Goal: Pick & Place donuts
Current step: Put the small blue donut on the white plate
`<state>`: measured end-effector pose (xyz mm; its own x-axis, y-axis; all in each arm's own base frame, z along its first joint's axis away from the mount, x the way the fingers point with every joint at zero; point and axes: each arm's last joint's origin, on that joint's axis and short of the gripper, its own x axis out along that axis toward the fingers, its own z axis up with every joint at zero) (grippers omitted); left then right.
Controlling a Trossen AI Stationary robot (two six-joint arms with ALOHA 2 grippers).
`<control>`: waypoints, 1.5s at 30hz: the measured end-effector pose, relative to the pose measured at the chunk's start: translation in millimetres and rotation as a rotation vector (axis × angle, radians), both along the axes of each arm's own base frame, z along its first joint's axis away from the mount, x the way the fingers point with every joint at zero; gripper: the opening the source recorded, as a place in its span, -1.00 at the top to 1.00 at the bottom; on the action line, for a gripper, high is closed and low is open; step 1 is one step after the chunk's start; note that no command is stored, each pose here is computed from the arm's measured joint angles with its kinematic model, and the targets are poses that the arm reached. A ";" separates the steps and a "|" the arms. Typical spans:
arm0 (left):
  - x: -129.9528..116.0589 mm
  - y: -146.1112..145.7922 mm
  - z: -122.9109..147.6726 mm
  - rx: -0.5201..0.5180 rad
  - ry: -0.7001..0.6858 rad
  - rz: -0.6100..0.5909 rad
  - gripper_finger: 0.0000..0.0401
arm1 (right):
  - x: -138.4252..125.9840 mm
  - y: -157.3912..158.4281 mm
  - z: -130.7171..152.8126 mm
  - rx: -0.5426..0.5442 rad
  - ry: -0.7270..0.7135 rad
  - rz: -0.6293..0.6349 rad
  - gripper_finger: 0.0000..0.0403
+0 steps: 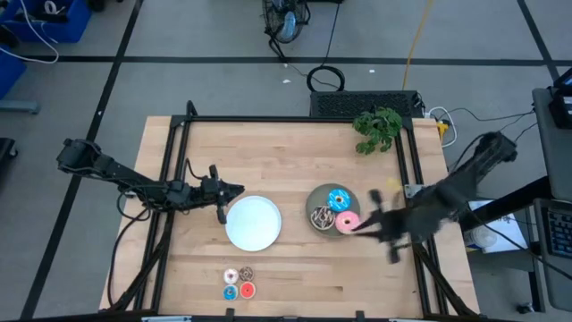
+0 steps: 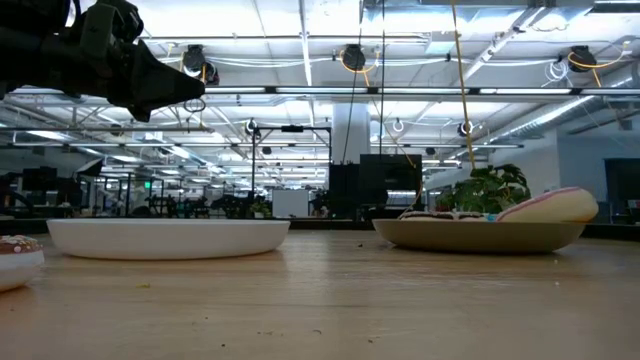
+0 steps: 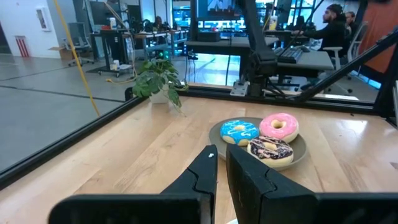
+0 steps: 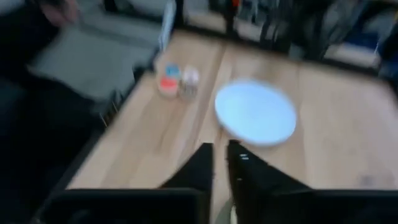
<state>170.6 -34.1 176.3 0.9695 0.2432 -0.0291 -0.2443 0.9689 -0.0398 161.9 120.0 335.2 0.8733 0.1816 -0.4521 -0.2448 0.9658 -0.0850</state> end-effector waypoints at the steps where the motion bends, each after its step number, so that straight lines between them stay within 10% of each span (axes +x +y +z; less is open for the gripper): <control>1: 0.0 0.0 -0.1 0.000 0.001 0.000 0.79 | -10.6 -5.1 4.4 0.016 -0.049 0.005 0.94; 20: 0.0 0.0 -0.1 0.041 0.011 -0.001 0.79 | -91.3 -67.1 -99.8 0.210 -0.574 0.192 1.00; 45: -0.1 10.7 0.8 0.061 0.012 0.179 0.79 | -79.1 -77.7 -159.0 0.069 -0.514 -0.099 1.00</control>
